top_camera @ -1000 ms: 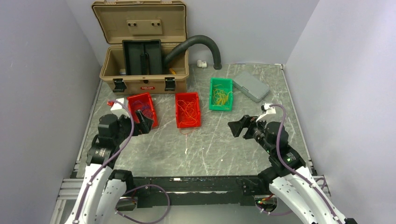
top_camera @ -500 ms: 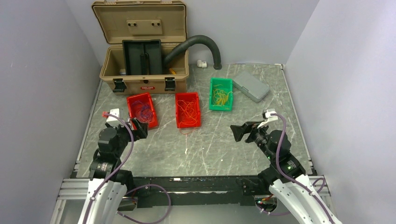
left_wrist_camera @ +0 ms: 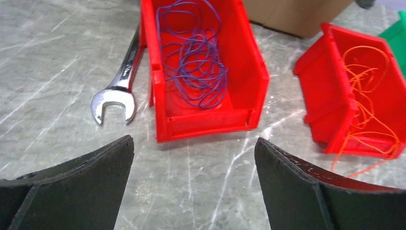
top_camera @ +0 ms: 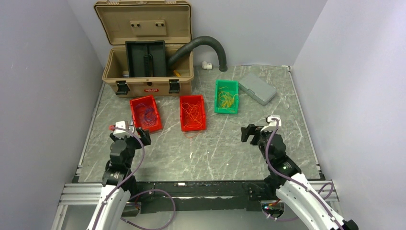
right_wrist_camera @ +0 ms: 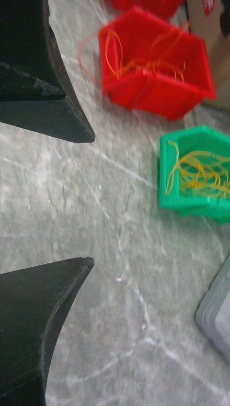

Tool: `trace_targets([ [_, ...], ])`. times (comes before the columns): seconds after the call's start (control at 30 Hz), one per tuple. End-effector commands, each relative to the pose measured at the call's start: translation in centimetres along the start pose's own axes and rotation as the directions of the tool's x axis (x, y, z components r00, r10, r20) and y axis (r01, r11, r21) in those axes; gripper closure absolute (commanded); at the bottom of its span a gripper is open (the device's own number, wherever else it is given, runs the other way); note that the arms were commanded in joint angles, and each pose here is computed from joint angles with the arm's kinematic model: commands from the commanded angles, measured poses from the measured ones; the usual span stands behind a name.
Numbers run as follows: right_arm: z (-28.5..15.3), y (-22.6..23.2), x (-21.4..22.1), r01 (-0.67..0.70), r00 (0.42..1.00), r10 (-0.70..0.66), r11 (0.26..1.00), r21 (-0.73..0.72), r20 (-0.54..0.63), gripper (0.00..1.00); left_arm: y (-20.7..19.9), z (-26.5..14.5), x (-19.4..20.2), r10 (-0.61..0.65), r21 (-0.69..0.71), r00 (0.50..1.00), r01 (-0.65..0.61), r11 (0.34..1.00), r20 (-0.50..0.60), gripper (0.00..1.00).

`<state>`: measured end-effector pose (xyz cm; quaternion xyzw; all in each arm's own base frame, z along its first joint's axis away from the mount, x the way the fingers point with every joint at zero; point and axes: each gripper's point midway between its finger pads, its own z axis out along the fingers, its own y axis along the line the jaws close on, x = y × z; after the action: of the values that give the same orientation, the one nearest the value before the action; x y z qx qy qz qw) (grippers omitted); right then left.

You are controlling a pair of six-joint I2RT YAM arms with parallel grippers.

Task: Untangle the cables

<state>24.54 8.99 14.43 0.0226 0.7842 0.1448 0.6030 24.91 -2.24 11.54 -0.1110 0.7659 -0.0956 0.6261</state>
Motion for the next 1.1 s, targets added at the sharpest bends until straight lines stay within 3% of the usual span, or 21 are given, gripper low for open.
trace_targets([
  [0.0,1.5,-2.8,-3.4,0.005,0.987,-0.031,0.987,0.159,0.158,0.09,0.5,0.7,-3.7,-0.015,-0.052,0.988,0.023,0.998,0.152,0.01],
  [0.17,2.8,-6.2,-3.8,0.036,0.976,-0.095,0.958,0.283,0.198,0.08,1.4,1.1,-5.3,0.029,-0.089,0.962,-0.005,0.996,0.272,0.03],
  [0.27,4.1,-8.3,-4.3,0.092,0.966,-0.176,0.92,0.38,0.191,0.08,2.2,1.6,-6.8,0.136,-0.149,0.93,-0.089,0.985,0.342,0.06],
  [0.33,4.9,-10.0,-3.7,0.102,0.965,-0.197,0.89,0.445,0.173,0.07,2.9,2.5,-6.3,0.187,-0.194,0.937,-0.133,0.972,0.295,0.04],
  [0.43,5.2,-11.5,-2.7,0.038,0.956,-0.168,0.885,0.464,0.242,0.07,3.7,3.7,-5.4,0.297,-0.234,0.919,-0.238,0.943,0.259,0.02],
  [0.53,6.4,-11.6,-2.8,0.119,0.952,-0.23,0.886,0.449,0.201,0.08,4.2,4.1,-6.3,0.391,-0.274,0.87,-0.314,0.909,0.301,0.01],
  [0.6,6.7,-12.5,-3.4,0.133,0.94,-0.26,0.874,0.467,0.219,0.08,4.5,4.9,-5.7,0.436,-0.28,0.86,-0.364,0.889,0.266,0.02],
  [0.7,7.1,-14.5,-3.9,0.055,0.936,-0.207,0.885,0.463,0.284,0.09,3.9,6.7,-5.9,0.436,-0.232,0.873,-0.387,0.892,0.221,0.03],
  [0.83,7.9,-16.7,-2.5,0.008,0.951,-0.157,0.875,0.484,0.268,0.1,4.7,8.0,-6.0,0.369,-0.179,0.91,-0.338,0.924,0.187,0.07],
  [0.93,8.5,-16.6,-2.1,0.012,0.962,-0.141,0.879,0.477,0.235,0.12,5.3,8.8,-4.9,0.285,-0.11,0.932,-0.266,0.958,0.224,0.07],
  [1.0,8.8,-16.7,-2.0,0.027,0.964,-0.151,0.877,0.481,0.22,0.14,4.3,9.4,-5.3,0.293,-0.047,0.919,-0.291,0.955,0.264,0.07],
  [1.07,9.2,-16.8,-2.1,0.033,0.967,-0.151,0.874,0.484,0.206,0.03,4.8,9.6,-4.3,0.292,-0.056,0.937,-0.286,0.957,0.19,0.02],
])
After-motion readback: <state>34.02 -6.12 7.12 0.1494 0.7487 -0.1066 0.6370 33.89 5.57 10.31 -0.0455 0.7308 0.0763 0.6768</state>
